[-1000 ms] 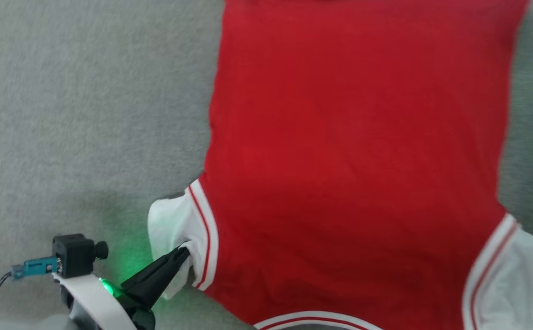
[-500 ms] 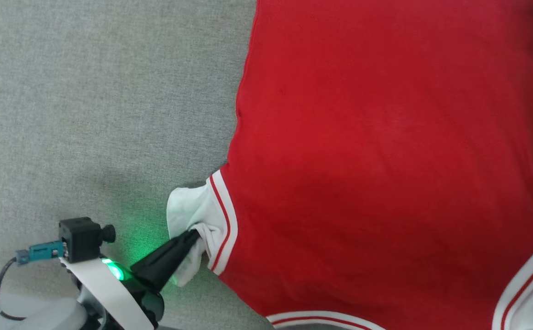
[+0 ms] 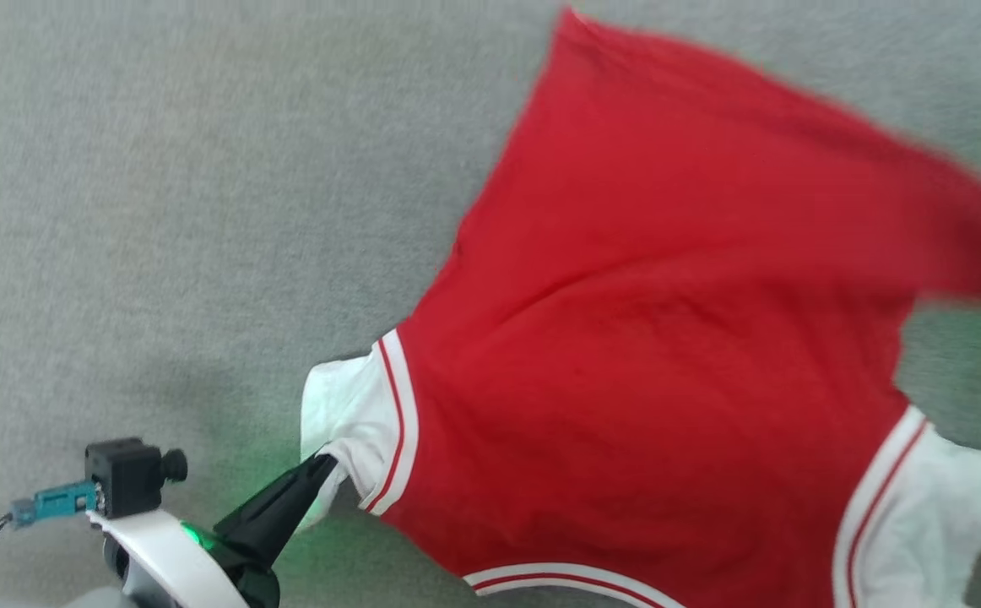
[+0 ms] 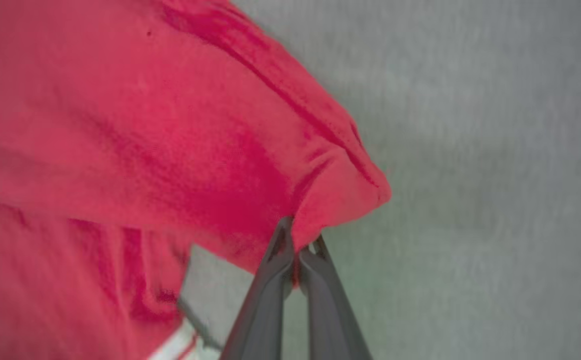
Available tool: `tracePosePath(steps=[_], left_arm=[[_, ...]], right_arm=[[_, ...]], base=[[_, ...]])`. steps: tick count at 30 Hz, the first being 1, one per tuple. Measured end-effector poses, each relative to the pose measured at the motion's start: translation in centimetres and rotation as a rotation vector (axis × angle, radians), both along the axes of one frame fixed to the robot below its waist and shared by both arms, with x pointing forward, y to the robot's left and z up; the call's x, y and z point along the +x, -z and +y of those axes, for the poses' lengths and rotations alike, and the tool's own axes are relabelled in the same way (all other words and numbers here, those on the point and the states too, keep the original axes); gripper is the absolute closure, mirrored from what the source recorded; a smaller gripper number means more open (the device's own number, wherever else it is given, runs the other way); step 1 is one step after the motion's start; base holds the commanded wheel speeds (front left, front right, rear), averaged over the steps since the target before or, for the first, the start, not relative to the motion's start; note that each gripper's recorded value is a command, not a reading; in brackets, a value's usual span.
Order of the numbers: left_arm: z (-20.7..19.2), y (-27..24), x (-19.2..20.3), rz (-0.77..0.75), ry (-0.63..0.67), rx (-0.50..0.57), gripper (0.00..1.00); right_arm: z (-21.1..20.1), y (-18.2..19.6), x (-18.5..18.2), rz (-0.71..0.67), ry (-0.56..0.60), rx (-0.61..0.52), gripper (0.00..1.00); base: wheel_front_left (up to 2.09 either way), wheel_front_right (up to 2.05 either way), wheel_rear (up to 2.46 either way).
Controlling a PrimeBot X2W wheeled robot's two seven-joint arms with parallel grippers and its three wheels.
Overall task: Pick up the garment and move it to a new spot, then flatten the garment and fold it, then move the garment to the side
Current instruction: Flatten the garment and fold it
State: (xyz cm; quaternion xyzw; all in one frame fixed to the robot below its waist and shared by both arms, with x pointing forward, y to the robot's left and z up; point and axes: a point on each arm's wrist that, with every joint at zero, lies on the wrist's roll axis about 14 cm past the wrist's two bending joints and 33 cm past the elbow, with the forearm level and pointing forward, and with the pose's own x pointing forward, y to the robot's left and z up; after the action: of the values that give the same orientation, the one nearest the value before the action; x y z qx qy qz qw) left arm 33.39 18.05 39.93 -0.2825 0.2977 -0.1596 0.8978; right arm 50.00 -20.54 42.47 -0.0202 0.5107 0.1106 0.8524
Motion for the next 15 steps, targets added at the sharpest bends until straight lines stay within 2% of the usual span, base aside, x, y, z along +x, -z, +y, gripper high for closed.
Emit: tracePosePath(steps=[5, 8, 9, 15], left_arm=[[-0.5, -0.4, 0.0, -0.02, 0.011, -0.007, 1.0], [-0.6, -0.6, 0.1, -0.033, 0.014, -0.006, 1.0], [-0.6, -0.7, 0.3, -0.04, 0.013, -0.006, 1.0], [-0.8, -0.8, 0.6, -0.051, 0.007, -0.008, 1.0]], right_arm=[[-1.0, 0.6, -8.9, 0.144, -0.027, 0.026, 1.0], [-0.2, 1.0, -13.9, 0.22, -0.052, 0.053, 1.0], [1.0, 1.3, -16.6, 0.255, -0.063, 0.093, 1.0], [4.5, 2.5, -22.6, 0.38, -0.128, 0.168, 1.0]], base=[[0.0, 0.0, 0.0], [0.0, 0.0, 0.0], [0.0, 0.0, 0.0], [0.0, 0.0, 0.0]])
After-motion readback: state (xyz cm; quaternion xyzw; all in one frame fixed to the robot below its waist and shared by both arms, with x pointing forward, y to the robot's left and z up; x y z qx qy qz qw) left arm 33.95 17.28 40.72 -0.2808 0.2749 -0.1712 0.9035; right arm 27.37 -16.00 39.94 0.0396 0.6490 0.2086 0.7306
